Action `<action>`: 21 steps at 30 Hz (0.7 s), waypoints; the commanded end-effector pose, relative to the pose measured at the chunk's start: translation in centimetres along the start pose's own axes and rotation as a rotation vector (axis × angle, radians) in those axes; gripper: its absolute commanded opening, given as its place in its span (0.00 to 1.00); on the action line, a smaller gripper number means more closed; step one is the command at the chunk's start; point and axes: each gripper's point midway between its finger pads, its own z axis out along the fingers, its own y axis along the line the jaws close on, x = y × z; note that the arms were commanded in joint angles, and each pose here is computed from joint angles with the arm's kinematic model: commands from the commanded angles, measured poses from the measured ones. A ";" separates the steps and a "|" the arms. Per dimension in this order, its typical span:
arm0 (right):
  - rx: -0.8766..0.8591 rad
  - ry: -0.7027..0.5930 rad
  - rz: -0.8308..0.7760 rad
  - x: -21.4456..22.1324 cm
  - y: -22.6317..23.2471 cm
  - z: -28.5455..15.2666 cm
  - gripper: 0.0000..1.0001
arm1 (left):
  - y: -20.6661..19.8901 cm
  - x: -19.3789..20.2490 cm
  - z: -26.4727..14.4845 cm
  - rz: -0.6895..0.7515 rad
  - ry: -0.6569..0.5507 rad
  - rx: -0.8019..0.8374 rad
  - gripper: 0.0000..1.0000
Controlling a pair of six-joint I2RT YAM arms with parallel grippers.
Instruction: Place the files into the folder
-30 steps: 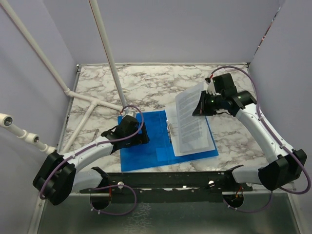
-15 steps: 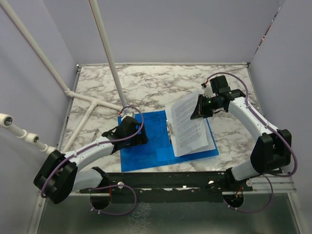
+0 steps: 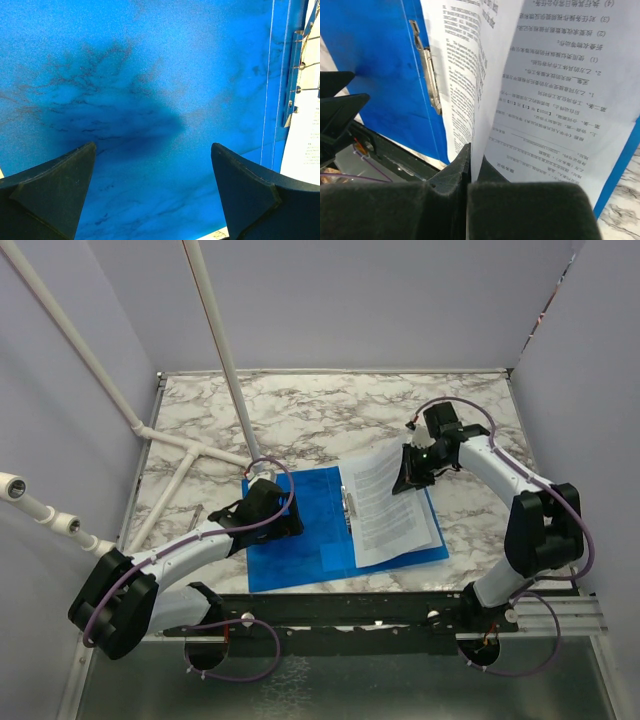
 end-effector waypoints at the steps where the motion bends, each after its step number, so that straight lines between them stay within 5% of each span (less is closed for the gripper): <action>1: 0.052 -0.030 -0.058 -1.3 -1.0 -0.1 0.00 | 0.8 0.3 0.0 0.004 -0.004 -0.026 0.99; 21: 0.108 -0.003 -0.079 -2.9 -2.5 1.6 0.00 | 0.7 0.5 0.1 0.011 0.003 -0.023 0.99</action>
